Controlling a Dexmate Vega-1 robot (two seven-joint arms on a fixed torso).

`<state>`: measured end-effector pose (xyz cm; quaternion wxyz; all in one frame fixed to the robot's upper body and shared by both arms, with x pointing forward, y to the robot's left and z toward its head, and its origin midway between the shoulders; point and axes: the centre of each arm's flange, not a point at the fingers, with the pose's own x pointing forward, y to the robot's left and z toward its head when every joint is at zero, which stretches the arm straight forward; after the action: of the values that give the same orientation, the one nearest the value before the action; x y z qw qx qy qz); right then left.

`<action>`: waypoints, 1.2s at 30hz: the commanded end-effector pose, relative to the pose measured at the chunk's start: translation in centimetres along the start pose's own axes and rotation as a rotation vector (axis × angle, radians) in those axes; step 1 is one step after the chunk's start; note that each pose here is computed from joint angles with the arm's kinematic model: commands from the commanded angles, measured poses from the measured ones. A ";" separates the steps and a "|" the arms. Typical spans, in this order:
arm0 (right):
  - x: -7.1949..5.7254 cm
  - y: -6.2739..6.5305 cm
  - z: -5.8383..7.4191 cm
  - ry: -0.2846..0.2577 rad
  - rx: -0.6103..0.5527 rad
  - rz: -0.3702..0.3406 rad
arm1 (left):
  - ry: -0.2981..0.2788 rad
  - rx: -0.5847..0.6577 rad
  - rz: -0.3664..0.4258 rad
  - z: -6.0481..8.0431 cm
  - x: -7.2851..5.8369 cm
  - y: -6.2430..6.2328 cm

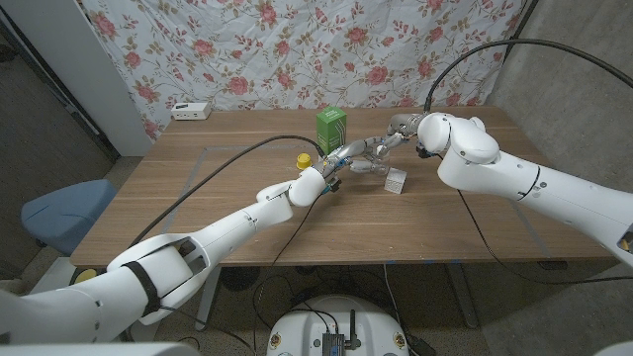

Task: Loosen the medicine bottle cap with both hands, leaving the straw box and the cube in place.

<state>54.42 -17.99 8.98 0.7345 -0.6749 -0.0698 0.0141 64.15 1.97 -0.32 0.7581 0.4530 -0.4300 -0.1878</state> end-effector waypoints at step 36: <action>0.6 -0.3 -0.8 -0.101 0.131 0.005 | 0.005 -0.010 -0.001 -0.5 0.1 0.1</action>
<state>54.92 -18.35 9.18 0.7591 -0.6426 -0.0986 0.0339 64.45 2.17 -0.31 0.7601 0.4508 -0.4285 -0.1881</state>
